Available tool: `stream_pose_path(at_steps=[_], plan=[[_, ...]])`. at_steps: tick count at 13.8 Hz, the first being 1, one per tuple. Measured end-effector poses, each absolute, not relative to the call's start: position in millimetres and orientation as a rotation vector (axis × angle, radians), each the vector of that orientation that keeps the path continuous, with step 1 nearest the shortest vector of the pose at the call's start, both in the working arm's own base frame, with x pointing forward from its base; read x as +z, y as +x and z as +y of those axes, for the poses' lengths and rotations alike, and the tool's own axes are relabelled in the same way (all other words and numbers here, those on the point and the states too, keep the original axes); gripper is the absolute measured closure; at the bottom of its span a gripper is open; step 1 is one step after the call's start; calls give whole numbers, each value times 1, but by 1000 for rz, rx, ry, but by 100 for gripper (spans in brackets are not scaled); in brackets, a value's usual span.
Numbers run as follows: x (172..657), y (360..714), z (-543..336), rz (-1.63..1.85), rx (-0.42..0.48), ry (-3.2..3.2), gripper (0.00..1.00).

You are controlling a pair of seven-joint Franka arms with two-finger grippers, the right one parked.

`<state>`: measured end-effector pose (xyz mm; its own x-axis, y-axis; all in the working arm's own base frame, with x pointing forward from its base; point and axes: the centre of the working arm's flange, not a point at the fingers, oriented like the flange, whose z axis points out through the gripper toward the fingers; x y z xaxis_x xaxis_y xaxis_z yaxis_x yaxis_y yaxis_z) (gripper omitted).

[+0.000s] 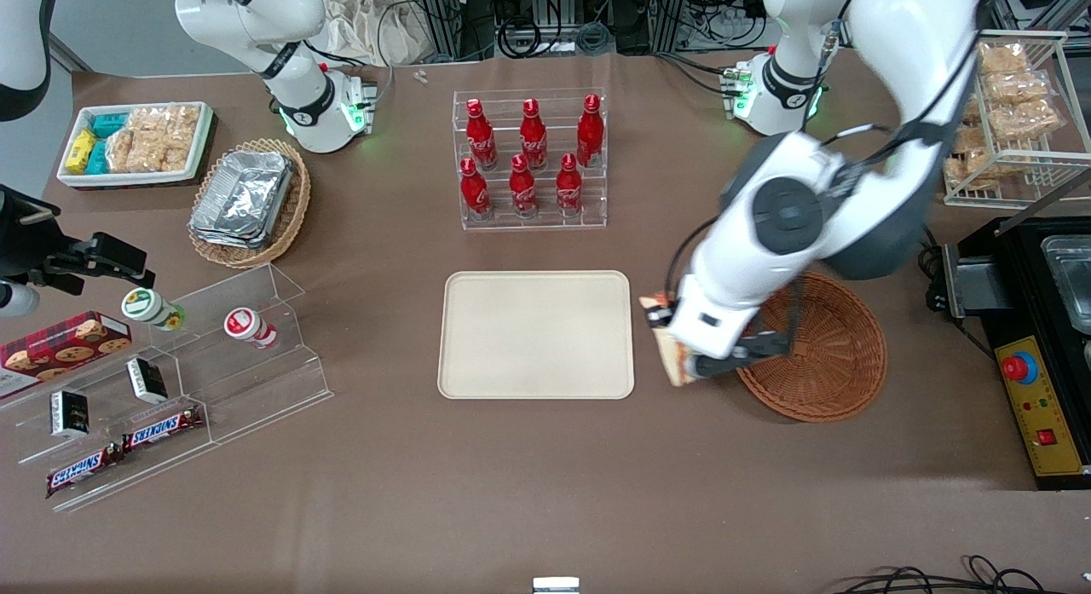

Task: Place sandwich from basket to tray
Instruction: 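Lift the sandwich and carry it over the cream tray, then lower the sandwich onto the tray and open the left gripper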

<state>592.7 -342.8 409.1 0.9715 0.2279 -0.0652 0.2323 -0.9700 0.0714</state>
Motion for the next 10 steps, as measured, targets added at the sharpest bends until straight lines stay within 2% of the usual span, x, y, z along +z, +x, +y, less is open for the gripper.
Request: stream_pose_path(at_steps=[7,10], plan=[[288,546,-408,21,-112,3201,83],[260,543,-420,-25,-64,3203,83]])
